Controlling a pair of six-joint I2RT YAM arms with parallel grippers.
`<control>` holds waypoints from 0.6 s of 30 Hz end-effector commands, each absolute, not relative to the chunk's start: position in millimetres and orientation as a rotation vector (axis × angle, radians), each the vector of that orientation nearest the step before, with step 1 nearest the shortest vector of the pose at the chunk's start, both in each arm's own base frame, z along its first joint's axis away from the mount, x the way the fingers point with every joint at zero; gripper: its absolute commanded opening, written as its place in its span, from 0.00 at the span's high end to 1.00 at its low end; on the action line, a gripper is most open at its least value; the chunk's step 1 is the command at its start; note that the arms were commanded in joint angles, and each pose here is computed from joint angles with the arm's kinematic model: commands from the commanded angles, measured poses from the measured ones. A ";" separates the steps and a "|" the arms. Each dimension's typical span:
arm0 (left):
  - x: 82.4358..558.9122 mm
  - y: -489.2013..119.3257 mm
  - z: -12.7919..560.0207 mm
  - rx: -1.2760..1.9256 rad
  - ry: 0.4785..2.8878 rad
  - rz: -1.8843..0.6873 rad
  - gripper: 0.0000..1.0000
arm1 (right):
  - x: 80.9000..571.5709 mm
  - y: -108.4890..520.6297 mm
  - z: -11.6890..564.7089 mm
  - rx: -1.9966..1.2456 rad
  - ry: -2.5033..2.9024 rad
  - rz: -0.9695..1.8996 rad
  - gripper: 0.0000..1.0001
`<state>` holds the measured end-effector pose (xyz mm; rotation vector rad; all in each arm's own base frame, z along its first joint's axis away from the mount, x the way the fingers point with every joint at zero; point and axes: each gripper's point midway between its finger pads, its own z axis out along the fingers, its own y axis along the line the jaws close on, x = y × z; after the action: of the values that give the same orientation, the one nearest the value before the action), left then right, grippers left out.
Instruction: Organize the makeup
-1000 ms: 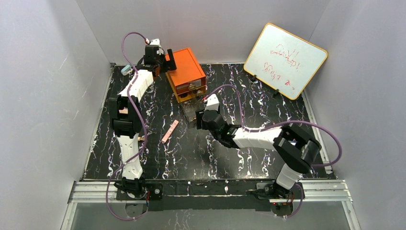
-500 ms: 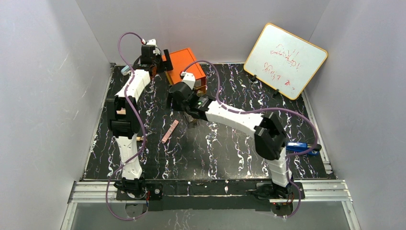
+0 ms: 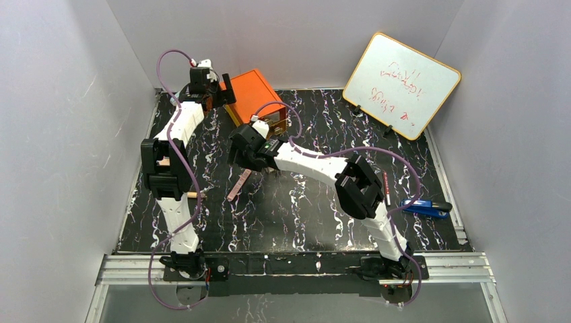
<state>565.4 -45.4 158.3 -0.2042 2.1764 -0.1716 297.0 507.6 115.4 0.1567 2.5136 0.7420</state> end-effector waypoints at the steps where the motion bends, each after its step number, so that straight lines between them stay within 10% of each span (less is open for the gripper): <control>1: 539.0 -24.2 143.7 -0.204 2.280 -0.094 0.02 | 295.8 525.1 112.8 0.195 2.550 0.786 0.27; 18: 538.5 -9.5 146.6 -0.237 2.262 -0.111 0.02 | 279.7 515.8 72.8 0.212 2.710 0.646 0.39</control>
<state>562.8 -39.0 157.3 -0.2039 2.1777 -0.2051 286.2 517.5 60.0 0.1942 2.6895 0.6467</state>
